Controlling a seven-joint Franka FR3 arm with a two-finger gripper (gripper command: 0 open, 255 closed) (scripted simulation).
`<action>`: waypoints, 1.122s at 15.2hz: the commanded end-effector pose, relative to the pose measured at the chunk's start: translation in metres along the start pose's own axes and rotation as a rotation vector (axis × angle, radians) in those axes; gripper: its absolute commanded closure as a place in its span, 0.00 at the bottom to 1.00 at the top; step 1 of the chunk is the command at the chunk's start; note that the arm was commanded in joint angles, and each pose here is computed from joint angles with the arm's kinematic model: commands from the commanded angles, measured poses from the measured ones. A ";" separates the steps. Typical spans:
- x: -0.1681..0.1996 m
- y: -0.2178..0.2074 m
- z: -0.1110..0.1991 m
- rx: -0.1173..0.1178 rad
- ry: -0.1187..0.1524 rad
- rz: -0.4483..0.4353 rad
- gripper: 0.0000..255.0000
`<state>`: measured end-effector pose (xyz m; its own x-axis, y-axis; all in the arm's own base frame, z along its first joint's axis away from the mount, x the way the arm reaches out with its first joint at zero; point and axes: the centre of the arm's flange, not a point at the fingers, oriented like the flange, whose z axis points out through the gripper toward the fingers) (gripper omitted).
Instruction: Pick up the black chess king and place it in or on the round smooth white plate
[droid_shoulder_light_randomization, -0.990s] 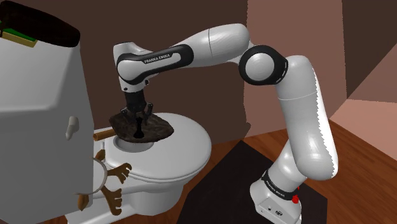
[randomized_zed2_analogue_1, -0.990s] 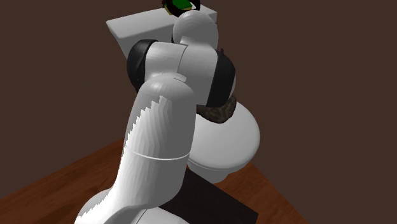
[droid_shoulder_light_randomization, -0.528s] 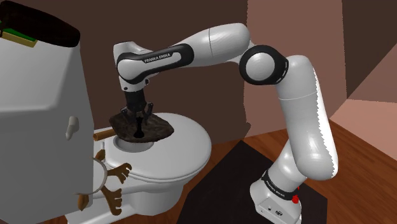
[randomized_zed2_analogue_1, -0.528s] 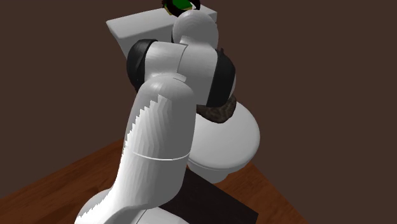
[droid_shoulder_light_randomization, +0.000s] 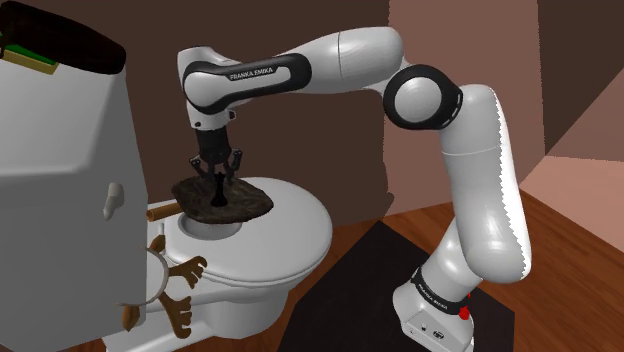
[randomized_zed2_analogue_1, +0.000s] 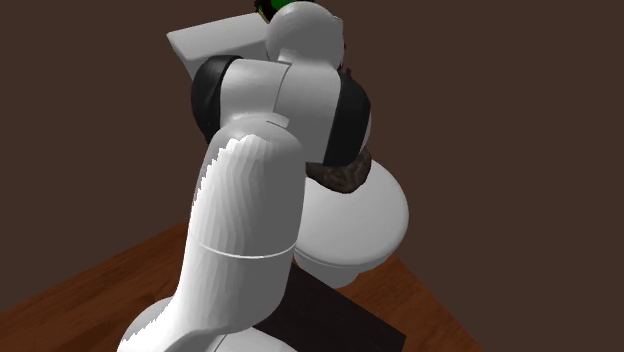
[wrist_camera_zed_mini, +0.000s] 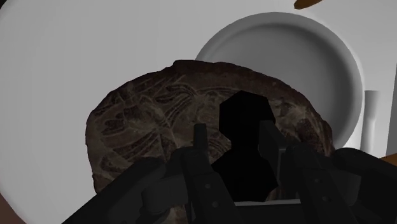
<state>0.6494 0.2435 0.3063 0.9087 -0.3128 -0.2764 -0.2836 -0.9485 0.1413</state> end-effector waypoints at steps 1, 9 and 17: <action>-0.003 0.000 -0.010 0.000 0.000 0.000 1.00; -0.022 -0.002 -0.048 0.000 0.000 0.000 1.00; -0.036 -0.022 -0.031 0.000 0.000 0.000 1.00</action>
<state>0.6325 0.2771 0.3471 0.9086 -0.3127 -0.2769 -0.2833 -0.9485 0.1415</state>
